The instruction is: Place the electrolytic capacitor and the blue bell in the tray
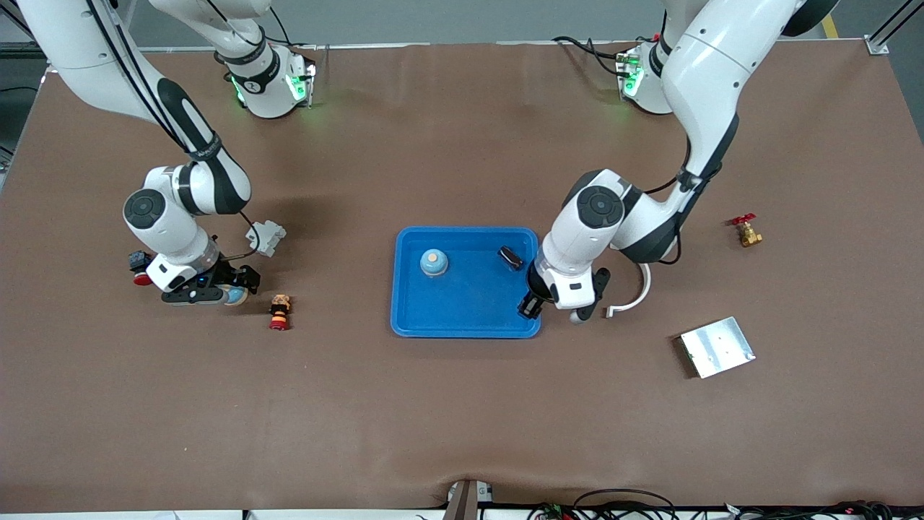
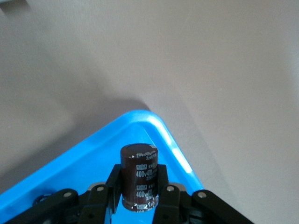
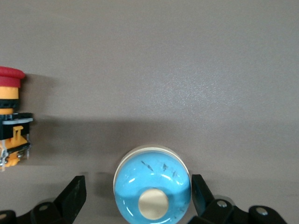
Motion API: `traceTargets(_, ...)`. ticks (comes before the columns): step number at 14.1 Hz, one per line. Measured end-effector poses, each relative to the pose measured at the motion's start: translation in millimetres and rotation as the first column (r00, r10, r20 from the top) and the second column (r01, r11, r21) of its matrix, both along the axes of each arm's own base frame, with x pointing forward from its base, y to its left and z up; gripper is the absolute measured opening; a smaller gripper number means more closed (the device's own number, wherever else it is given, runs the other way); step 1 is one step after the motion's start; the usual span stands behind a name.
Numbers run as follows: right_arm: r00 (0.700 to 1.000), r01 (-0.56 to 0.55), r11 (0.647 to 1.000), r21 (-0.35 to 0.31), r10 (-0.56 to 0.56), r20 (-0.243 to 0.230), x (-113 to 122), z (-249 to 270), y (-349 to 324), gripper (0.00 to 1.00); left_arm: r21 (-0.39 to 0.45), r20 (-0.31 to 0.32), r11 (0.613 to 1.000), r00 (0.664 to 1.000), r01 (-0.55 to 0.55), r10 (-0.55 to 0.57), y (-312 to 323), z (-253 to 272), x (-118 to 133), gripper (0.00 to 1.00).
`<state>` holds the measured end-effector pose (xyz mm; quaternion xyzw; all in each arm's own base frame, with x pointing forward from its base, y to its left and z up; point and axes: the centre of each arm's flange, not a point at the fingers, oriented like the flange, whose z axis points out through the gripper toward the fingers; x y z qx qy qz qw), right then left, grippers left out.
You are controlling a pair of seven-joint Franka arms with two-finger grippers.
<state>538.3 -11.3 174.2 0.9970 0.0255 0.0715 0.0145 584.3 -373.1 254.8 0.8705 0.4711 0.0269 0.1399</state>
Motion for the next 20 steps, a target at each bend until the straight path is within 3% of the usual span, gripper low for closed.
traceTargets(3,1.000,-0.001,1.000,0.001,0.001,-0.004,-0.8,-2.2,0.5,1.00,0.002,-0.010,1.000,1.000,0.029,-0.029,-9.6,-11.7,-3.7,0.33)
traceTargets(6,1.000,-0.027,1.000,-0.004,0.027,0.000,0.0,-0.3,-0.2,0.70,0.021,0.011,0.989,0.989,0.145,-0.145,-12.5,-15.1,-3.6,0.33)
traceTargets(13,0.999,-0.044,0.999,-0.005,0.044,-0.003,1.7,4.4,3.1,0.67,0.043,0.020,0.964,0.965,0.261,-0.262,-18.5,-23.6,-8.1,0.33)
traceTargets(20,0.995,-0.050,0.999,-0.002,0.050,-0.088,26.9,53.0,40.4,0.65,0.046,-0.004,0.951,0.952,0.307,-0.307,-34.7,-41.6,-23.0,0.33)
